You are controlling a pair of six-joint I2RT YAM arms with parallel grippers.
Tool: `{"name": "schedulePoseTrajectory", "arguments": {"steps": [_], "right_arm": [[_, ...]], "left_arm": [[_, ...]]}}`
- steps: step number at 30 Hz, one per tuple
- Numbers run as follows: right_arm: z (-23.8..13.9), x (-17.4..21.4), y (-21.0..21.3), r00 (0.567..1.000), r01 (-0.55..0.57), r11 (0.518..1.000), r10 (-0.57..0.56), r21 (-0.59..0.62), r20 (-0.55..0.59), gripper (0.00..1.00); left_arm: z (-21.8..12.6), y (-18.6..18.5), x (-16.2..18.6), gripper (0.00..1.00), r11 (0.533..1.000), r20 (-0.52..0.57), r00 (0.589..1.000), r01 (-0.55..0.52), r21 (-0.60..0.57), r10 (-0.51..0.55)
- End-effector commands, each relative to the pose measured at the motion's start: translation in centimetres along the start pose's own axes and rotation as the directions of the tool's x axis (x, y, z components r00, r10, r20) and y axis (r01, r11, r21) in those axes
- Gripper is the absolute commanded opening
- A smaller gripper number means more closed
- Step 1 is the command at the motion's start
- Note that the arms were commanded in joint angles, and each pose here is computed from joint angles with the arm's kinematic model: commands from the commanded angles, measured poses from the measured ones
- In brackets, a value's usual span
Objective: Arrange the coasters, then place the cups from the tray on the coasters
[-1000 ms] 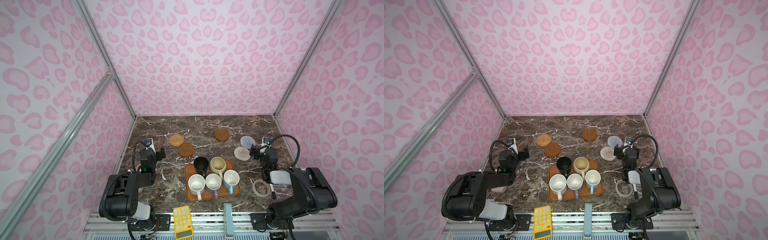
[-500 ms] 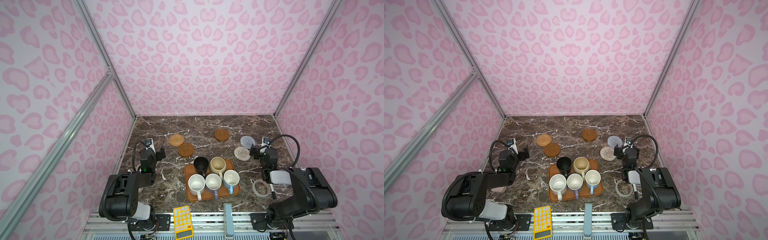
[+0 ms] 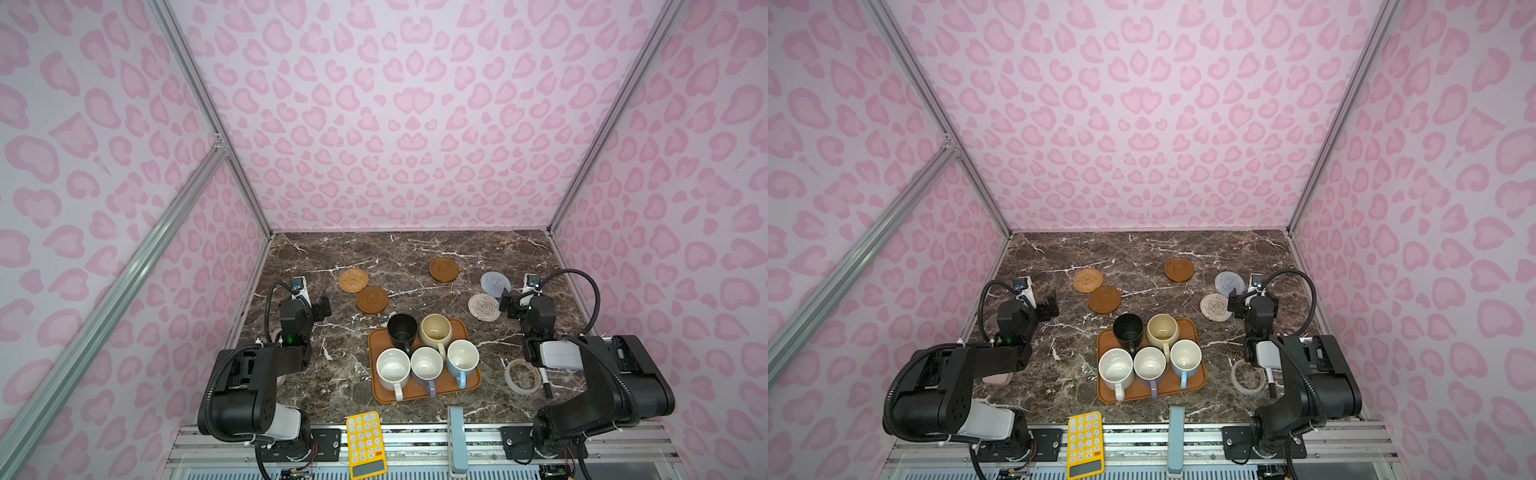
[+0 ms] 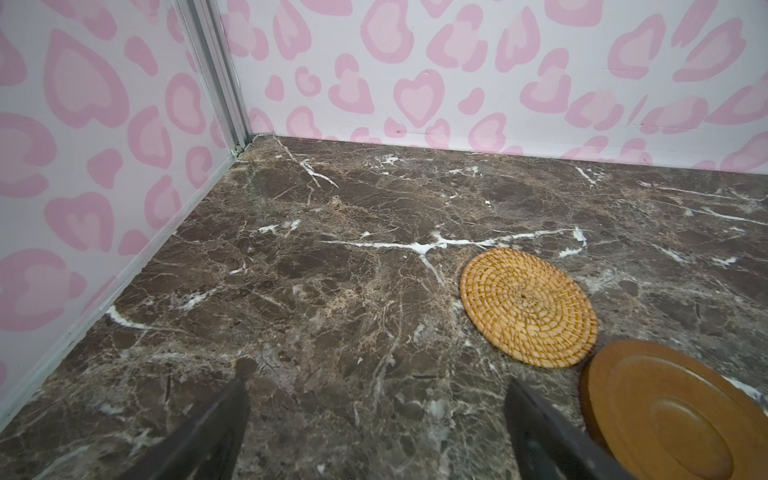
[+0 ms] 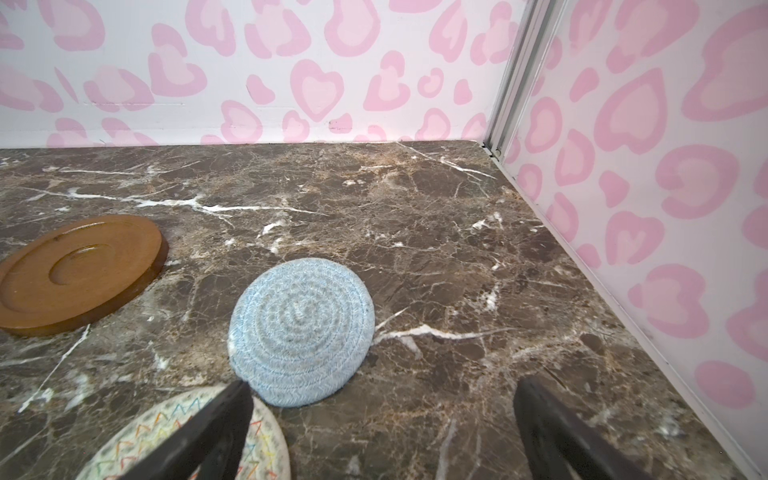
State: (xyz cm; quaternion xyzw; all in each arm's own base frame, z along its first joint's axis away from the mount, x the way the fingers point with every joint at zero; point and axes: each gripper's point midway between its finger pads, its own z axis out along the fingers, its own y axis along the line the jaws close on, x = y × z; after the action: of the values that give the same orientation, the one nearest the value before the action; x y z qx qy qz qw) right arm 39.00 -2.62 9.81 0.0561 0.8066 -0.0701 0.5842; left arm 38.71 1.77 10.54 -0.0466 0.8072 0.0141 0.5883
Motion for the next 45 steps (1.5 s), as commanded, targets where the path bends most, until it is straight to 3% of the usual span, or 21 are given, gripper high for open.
{"name": "schedulePoseTrajectory", "arguments": {"steps": [1, 15, 21, 23, 27, 31, 34, 39, 42, 45], "right_arm": [[0.1, 0.0, -0.1, 1.000, 0.001, 1.000, -0.001, 0.005, 0.001, 1.00], [-1.2, -1.6, 0.3, 1.000, 0.011, 1.000, -0.010, -0.026, 0.027, 1.00], [-3.3, -5.1, 1.4, 1.000, -0.007, 0.994, 0.008, -0.106, 0.015, 1.00], [-4.4, -6.7, 1.8, 0.999, -0.033, 0.990, 0.035, -0.140, 0.010, 1.00], [-7.2, -10.0, 2.5, 0.983, -0.167, 0.962, 0.179, -0.217, 0.036, 1.00], [-9.3, -9.2, 1.4, 0.888, -0.457, 0.872, 0.457, -0.174, -0.045, 1.00], [-10.9, -9.4, 3.2, 0.900, -0.427, 0.851, 0.431, -0.305, -0.059, 1.00], [-11.1, -9.0, 4.6, 0.898, -0.438, 0.828, 0.417, -0.351, -0.138, 1.00], [-10.6, -9.0, 5.2, 0.906, -0.424, 0.831, 0.398, -0.361, -0.146, 0.98], [-10.3, -9.3, 7.3, 0.933, -0.359, 0.849, 0.324, -0.388, -0.154, 0.97]], "left_arm": [[-0.1, -0.1, -1.0, 0.97, 1.000, 0.038, 0.999, -0.006, 0.006, 0.006], [-2.1, 0.3, -3.0, 0.97, 1.000, 0.088, 0.996, 0.010, -0.018, -0.009], [-5.0, -2.0, -6.6, 0.97, 0.993, 0.105, 0.993, 0.036, 0.111, -0.048], [-6.3, -3.3, -8.5, 0.97, 0.979, 0.141, 0.985, 0.069, 0.190, -0.096], [-8.6, -3.8, -11.2, 0.97, 0.930, 0.132, 0.941, 0.273, 0.245, -0.311], [-10.4, -3.9, -11.5, 0.97, 0.828, 0.036, 0.852, 0.496, 0.262, -0.522], [-11.6, -5.1, -11.2, 0.97, 0.796, -0.006, 0.844, 0.508, 0.331, -0.536], [-12.5, -5.7, -11.2, 0.97, 0.797, -0.034, 0.855, 0.496, 0.346, -0.518], [-12.7, -5.4, -10.7, 0.97, 0.797, -0.065, 0.847, 0.520, 0.309, -0.527], [-12.4, -6.7, -10.5, 0.97, 0.811, -0.145, 0.872, 0.488, 0.322, -0.467]]}}
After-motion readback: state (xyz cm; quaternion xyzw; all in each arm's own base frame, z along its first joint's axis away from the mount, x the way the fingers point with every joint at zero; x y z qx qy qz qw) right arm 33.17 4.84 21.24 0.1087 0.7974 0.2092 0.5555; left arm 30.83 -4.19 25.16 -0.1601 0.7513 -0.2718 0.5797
